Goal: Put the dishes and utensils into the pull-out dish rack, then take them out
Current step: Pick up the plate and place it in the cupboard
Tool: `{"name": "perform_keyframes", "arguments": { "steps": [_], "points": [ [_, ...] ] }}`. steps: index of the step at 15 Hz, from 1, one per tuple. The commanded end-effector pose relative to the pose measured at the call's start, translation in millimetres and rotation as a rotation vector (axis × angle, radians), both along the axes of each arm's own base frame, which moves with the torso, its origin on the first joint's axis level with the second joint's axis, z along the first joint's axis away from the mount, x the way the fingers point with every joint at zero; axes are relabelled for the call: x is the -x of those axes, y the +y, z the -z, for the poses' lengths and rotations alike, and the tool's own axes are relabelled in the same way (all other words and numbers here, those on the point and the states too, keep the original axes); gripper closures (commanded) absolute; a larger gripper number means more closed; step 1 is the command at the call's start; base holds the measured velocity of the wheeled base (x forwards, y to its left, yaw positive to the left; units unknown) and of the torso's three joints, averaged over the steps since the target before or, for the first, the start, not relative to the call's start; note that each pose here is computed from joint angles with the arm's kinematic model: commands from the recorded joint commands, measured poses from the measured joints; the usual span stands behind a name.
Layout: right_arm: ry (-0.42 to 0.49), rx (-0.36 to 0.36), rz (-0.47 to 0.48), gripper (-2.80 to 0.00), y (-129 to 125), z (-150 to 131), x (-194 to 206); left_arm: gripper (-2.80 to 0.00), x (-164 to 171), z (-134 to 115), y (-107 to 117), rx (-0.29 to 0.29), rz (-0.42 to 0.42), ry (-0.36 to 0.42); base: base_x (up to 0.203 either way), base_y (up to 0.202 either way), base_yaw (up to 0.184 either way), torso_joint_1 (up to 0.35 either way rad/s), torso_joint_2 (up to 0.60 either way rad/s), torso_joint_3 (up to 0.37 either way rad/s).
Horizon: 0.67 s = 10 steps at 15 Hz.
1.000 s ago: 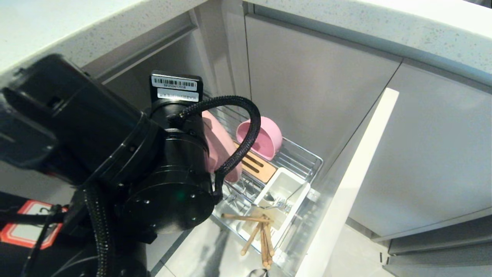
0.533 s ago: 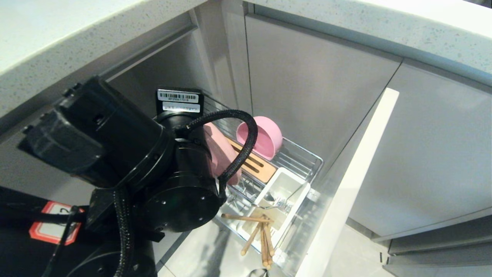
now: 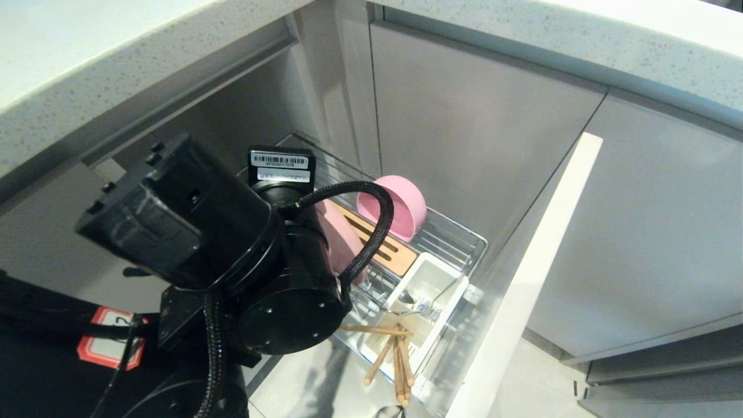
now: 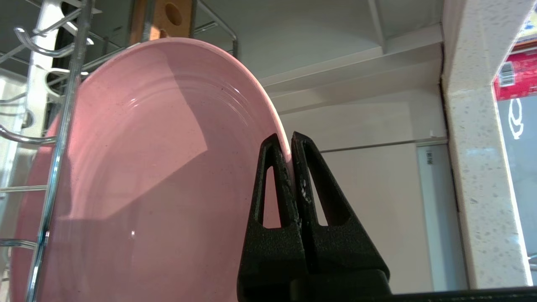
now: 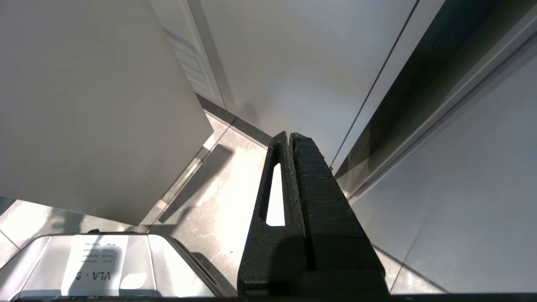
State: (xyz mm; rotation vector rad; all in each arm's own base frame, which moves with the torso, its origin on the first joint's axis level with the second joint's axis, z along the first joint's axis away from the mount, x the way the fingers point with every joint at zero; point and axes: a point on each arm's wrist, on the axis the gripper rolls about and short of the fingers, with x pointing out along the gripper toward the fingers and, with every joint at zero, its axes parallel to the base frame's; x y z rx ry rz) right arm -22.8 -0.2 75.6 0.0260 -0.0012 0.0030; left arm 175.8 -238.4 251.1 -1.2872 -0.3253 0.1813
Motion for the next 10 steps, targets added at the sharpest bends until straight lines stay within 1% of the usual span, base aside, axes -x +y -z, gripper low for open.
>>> {"name": "perform_keyframes", "arguments": {
  "steps": [1,9,10],
  "points": [
    [0.001,0.000,0.000,0.00,0.0,0.4,-0.1,0.00,-0.5,1.4,0.5,0.010,-0.008,0.000,0.000,0.000,0.000,0.000,0.00,0.000],
    [0.001,0.000,-0.001,0.00,0.0,0.4,-0.1,0.00,-7.8,12.2,0.1,-0.010,-0.024,0.027,0.000,0.000,0.000,0.000,0.00,0.000],
    [0.001,0.000,0.000,0.00,0.0,0.4,-0.1,-1.08,-8.3,14.3,-0.6,-0.016,-0.021,0.036,0.000,0.000,0.000,0.000,0.00,0.000]
  ]
}}
